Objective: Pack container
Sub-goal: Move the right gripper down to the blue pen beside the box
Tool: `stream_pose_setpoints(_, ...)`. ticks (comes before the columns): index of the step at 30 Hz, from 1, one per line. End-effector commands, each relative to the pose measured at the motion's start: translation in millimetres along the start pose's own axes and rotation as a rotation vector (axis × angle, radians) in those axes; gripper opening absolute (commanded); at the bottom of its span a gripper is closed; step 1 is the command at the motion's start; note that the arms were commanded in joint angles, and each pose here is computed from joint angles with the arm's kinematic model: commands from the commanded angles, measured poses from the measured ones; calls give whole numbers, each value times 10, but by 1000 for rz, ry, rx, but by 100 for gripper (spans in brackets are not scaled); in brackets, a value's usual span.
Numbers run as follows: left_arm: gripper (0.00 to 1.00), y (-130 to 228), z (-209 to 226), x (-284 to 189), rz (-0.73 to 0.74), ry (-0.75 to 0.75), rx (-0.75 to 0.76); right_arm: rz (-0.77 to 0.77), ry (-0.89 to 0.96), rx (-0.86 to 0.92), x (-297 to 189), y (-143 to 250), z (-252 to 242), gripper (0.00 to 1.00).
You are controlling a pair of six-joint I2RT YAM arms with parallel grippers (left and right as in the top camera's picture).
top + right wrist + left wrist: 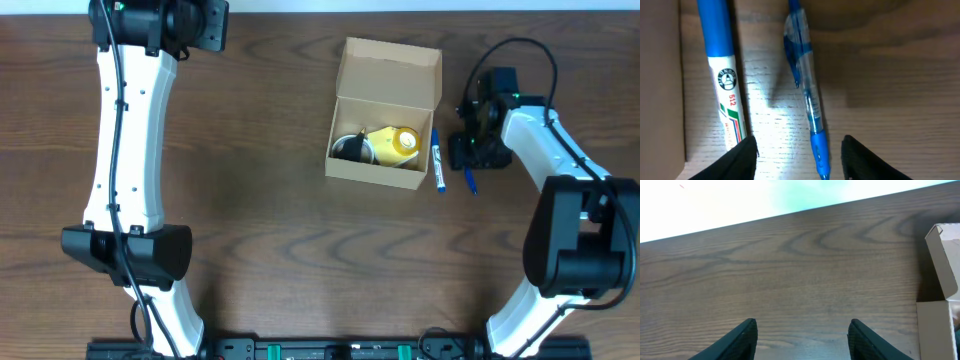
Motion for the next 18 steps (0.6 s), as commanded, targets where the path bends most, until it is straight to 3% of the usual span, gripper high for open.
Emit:
stream_pose_setpoints(1,59,-18,15,-104,-22,-16,14,15,-15,-24,78,63,49,51)
stream_pose_setpoints(4,59,-16,16,-104,-20,-16,14,18,-22,-31,142,108,63,43)
stream_pose_setpoints(18,59,-12,21,-104,-18,-23,22,-17,-161,-41,141,117,38,37)
Point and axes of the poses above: each gripper's point midway between its finger pads, its own x axis out along the fingers, its own z axis along the line the jaws close on, y = z × x, the point moved 9 cm from there along -x, back along the fingers, and after that the axes turned 9 degrees about -x, right-handed, at the moved point
